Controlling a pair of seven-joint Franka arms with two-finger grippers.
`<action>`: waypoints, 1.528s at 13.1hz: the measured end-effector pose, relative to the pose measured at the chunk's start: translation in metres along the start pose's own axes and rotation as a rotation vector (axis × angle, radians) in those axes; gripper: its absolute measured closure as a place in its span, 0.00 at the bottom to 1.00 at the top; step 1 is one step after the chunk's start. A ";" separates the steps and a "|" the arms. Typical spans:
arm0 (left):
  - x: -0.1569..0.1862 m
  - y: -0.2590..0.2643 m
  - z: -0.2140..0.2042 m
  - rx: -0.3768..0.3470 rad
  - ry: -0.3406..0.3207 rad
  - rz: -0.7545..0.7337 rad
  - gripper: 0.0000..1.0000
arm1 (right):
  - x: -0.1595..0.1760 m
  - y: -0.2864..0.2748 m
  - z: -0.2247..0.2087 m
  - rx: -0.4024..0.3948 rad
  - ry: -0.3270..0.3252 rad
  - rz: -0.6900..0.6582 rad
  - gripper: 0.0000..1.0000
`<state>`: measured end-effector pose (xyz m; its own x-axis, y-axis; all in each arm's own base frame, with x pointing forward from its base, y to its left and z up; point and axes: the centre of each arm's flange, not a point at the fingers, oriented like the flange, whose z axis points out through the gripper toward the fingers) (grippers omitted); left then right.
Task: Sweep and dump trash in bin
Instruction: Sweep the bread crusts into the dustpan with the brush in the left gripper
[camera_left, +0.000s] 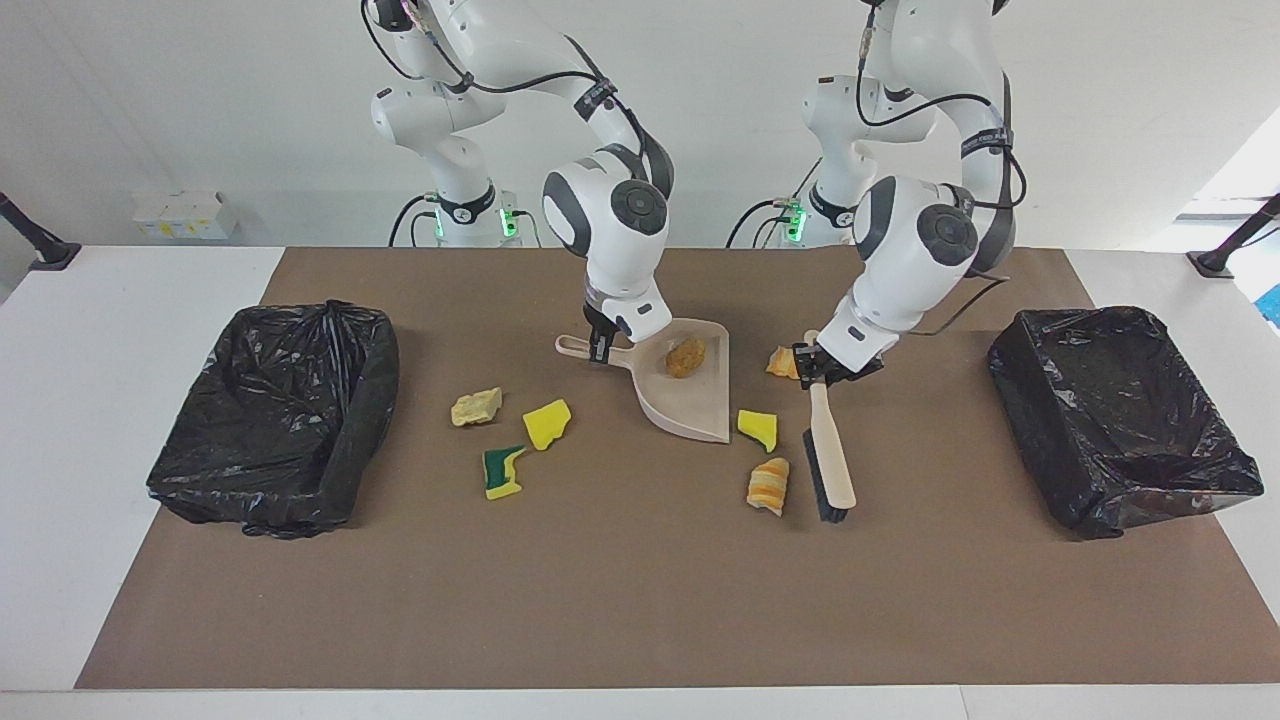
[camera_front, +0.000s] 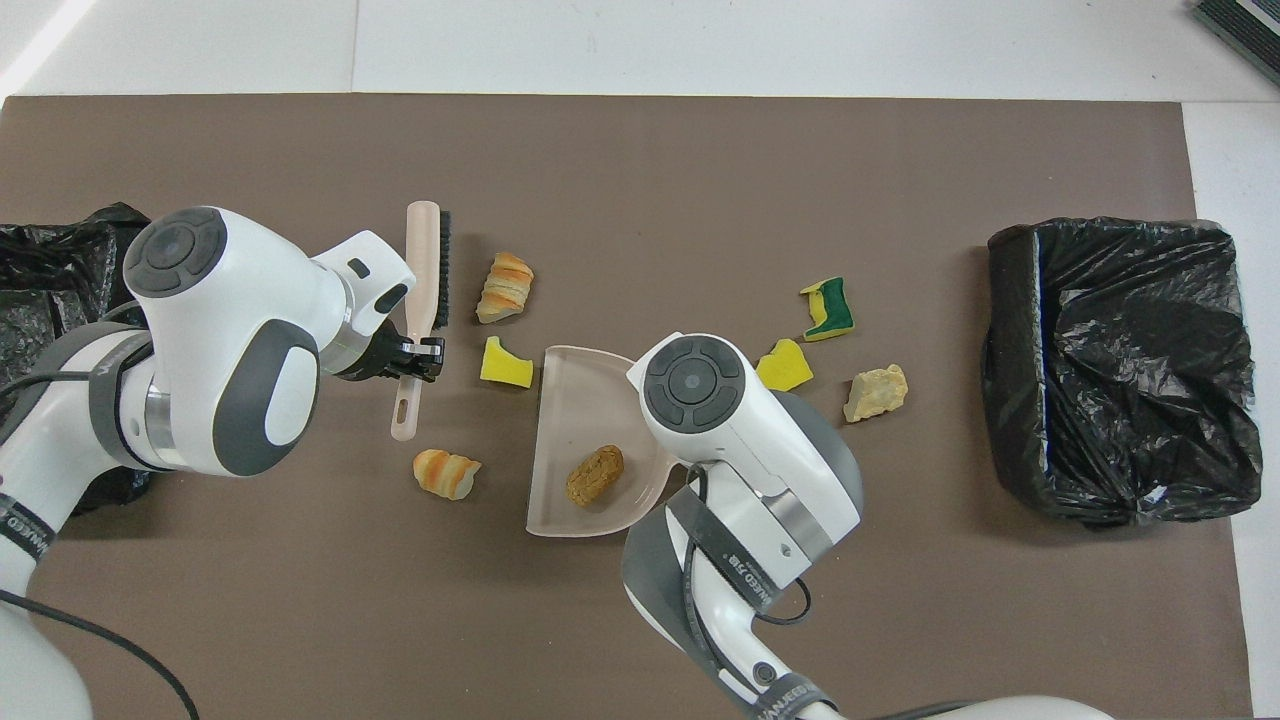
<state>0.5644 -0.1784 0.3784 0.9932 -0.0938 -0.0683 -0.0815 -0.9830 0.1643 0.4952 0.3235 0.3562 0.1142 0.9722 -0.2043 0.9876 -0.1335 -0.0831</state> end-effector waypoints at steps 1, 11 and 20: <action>0.006 -0.004 0.011 0.001 0.010 0.021 0.74 | 0.000 0.000 0.000 0.000 0.000 0.000 0.69; -0.010 0.006 0.043 0.082 -0.180 0.475 0.74 | 0.000 -0.016 0.002 0.014 -0.021 0.267 0.69; -0.090 0.135 0.057 0.038 -0.237 0.345 0.74 | -0.001 -0.019 0.003 0.015 -0.025 0.287 0.69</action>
<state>0.4597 -0.3116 0.3510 0.8610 -0.4482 -0.2404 -0.4138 -0.8921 0.1813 0.4758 0.3247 0.3555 0.3855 0.8894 -0.2458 0.9136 -0.4052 -0.0333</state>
